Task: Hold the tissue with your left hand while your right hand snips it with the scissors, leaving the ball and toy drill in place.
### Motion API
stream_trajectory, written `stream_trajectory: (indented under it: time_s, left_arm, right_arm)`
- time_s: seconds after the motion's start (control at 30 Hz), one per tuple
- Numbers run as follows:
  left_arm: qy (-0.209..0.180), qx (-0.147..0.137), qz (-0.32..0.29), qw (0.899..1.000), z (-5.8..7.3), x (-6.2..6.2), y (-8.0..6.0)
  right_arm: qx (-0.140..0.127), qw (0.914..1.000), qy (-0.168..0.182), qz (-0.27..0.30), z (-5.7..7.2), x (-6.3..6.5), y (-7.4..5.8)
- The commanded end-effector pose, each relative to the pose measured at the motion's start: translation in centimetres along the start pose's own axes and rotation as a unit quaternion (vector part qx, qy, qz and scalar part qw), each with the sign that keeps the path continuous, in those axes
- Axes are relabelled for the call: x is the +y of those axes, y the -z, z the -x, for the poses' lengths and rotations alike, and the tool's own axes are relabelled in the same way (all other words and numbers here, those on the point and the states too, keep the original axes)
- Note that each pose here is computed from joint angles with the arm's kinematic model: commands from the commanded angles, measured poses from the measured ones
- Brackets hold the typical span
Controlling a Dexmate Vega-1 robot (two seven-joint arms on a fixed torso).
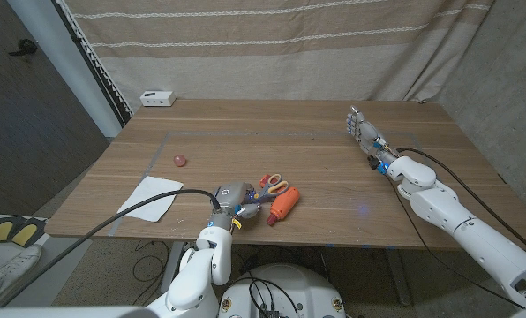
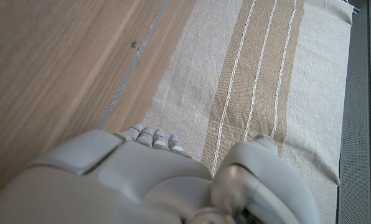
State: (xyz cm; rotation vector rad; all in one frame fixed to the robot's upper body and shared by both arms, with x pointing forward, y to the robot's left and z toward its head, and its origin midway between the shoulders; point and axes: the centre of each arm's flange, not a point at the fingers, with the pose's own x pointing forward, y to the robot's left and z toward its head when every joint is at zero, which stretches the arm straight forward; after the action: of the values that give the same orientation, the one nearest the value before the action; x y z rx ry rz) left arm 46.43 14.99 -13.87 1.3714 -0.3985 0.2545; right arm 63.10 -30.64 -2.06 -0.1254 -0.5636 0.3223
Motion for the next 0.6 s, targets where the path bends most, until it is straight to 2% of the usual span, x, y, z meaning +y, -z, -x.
stream_trajectory:
  time_s: [0.03,0.6]
  left_arm:
    - [-0.007,-0.005,0.013,1.000,-0.08,-0.34,0.06]
    - [0.002,-0.014,0.007,1.000,-0.27,-0.77,-0.41]
  right_arm:
    - [0.002,1.0000,-0.003,-0.001,-0.53,0.23,0.01]
    - [0.004,1.0000,-0.004,0.001,-0.46,0.10,0.13]
